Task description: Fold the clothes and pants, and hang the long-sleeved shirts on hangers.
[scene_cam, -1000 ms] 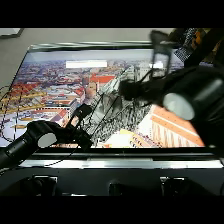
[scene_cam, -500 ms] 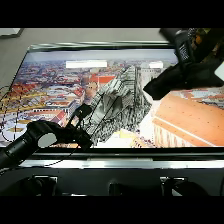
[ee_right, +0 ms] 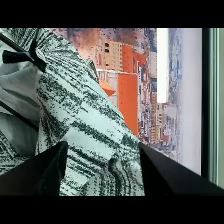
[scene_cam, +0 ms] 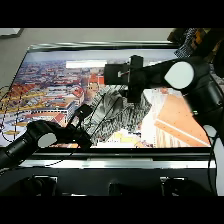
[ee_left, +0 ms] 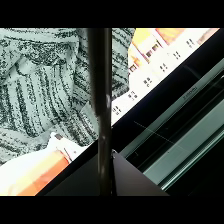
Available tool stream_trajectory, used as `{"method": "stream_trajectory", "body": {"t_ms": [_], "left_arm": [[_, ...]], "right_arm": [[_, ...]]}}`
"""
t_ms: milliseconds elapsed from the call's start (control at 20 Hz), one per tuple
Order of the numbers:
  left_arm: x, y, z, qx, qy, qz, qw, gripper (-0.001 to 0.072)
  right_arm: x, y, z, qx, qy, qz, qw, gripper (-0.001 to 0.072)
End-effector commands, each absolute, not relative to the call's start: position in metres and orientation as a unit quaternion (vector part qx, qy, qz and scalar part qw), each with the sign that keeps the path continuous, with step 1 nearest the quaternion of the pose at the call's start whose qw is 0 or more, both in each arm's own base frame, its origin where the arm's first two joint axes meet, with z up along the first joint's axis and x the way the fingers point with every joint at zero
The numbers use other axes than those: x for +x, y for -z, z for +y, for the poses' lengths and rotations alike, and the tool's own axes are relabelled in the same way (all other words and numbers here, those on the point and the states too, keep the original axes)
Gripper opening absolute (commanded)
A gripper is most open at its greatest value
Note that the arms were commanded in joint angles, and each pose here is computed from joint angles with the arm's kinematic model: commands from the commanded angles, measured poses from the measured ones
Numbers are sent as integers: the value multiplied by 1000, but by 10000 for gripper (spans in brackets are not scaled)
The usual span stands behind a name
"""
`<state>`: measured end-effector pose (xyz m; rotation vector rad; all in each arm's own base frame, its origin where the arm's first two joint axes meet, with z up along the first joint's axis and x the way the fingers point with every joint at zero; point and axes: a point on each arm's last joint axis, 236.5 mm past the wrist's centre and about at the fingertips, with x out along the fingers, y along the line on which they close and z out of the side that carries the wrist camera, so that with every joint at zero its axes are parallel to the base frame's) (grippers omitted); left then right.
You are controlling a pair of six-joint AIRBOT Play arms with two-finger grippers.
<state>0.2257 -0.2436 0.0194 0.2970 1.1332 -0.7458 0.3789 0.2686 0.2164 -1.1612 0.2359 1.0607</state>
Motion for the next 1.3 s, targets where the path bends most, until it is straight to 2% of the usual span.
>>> {"method": "stream_trajectory", "body": {"t_ms": [0, 850, 1000, 1100, 1150, 1250], "left_arm": [[226, -19, -243, 138, 344, 522, 768, 17], [225, -19, -243, 150, 352, 518, 765, 18], [225, -19, -243, 150, 352, 518, 765, 18], [225, -19, -243, 149, 352, 518, 765, 19], [225, -19, -243, 149, 352, 518, 766, 21], [226, -19, -243, 149, 352, 518, 766, 40]], "right_arm": [[382, -209, 283, -550, -478, 86, 679, 535], [379, -172, 295, -529, -522, 120, 658, 542], [377, -171, 294, -529, -525, 125, 655, 230], [371, -166, 292, -528, -533, 135, 647, 65], [368, -164, 292, -526, -538, 141, 643, 33], [363, -163, 289, -526, -544, 147, 637, 29]]}}
